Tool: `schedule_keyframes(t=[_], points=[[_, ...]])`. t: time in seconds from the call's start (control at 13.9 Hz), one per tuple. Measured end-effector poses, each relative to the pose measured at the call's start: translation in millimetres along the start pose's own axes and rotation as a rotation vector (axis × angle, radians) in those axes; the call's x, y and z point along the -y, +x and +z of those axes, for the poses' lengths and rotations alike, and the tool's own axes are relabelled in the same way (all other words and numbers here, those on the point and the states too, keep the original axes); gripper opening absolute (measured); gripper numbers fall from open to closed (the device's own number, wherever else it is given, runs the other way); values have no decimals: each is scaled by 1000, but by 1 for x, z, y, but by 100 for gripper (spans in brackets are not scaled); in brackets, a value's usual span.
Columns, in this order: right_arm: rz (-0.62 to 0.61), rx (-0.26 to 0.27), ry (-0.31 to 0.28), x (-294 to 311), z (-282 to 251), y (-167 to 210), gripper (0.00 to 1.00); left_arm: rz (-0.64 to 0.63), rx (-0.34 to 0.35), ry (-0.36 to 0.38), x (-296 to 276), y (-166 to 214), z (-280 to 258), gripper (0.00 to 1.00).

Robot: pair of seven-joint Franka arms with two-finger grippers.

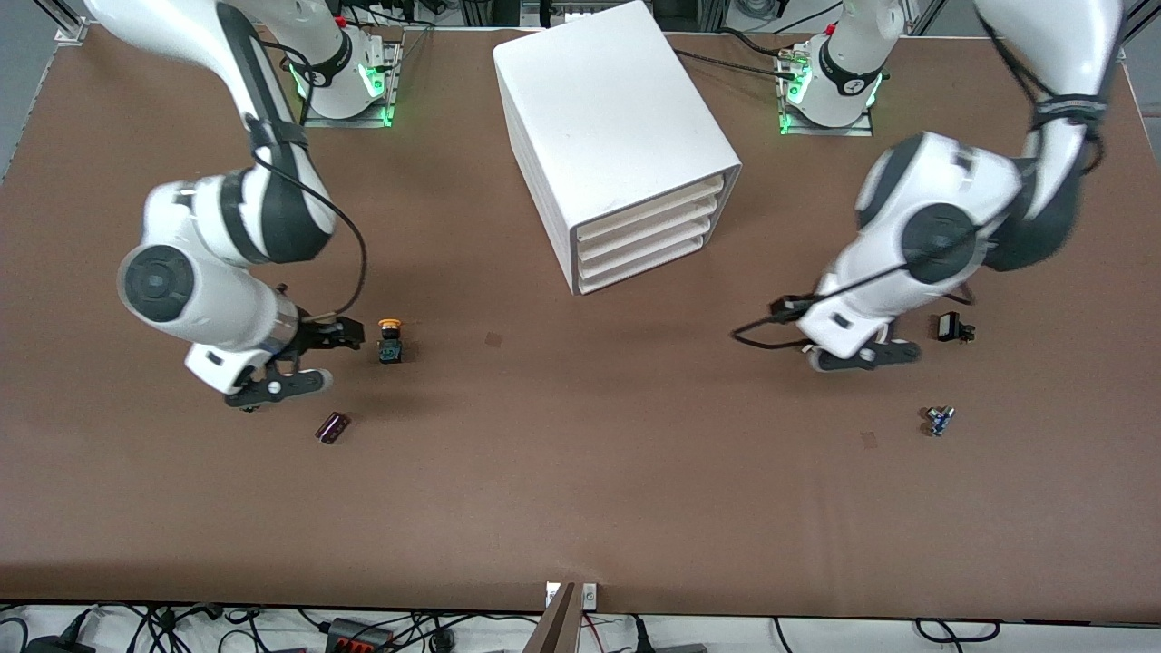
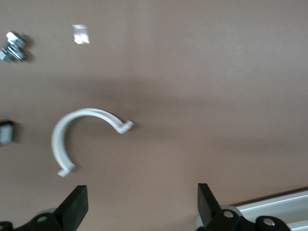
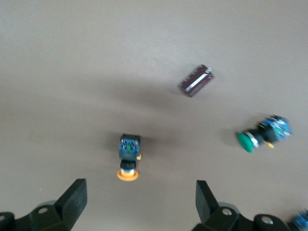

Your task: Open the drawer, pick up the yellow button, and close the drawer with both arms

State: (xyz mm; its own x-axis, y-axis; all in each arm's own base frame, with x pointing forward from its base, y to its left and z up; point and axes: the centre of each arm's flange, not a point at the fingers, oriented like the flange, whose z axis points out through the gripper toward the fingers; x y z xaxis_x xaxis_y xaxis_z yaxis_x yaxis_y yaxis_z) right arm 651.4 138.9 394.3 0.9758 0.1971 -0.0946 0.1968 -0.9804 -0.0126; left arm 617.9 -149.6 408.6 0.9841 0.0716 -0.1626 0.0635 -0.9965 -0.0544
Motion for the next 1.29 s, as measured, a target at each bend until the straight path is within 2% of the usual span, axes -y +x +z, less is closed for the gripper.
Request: schedule_keyframes(t=[0.14,0.29,0.43,0.57,0.72,0.79,0.93,1.0,1.15,1.29], points=[[11,-2,-1,-10,-44,-5,100,77,10,30,51,12,-9,100],[32,-11,-6,-23,-80,-8,100,180,20,27,96,20,-16,100],[63,-21,-17,-43,-106,-12,100,285,18,22,141,21,-26,100],[103,-37,-29,-65,-122,-16,100,326,7,38,177,16,-43,100],[142,-58,-28,-88,-136,-22,100,306,-8,24,193,4,-63,100],[164,-69,-5,-98,-141,-25,100,299,-21,21,189,-3,-73,100],[222,-99,85,-127,-152,-34,100,295,-52,34,172,-21,-95,100],[248,-110,110,-143,-157,-40,100,275,-66,29,165,-30,-103,100],[279,-127,121,-166,-167,-50,100,206,-111,20,158,-44,-113,100],[271,-130,105,-172,-172,-55,100,164,-147,15,158,-50,-116,100]])
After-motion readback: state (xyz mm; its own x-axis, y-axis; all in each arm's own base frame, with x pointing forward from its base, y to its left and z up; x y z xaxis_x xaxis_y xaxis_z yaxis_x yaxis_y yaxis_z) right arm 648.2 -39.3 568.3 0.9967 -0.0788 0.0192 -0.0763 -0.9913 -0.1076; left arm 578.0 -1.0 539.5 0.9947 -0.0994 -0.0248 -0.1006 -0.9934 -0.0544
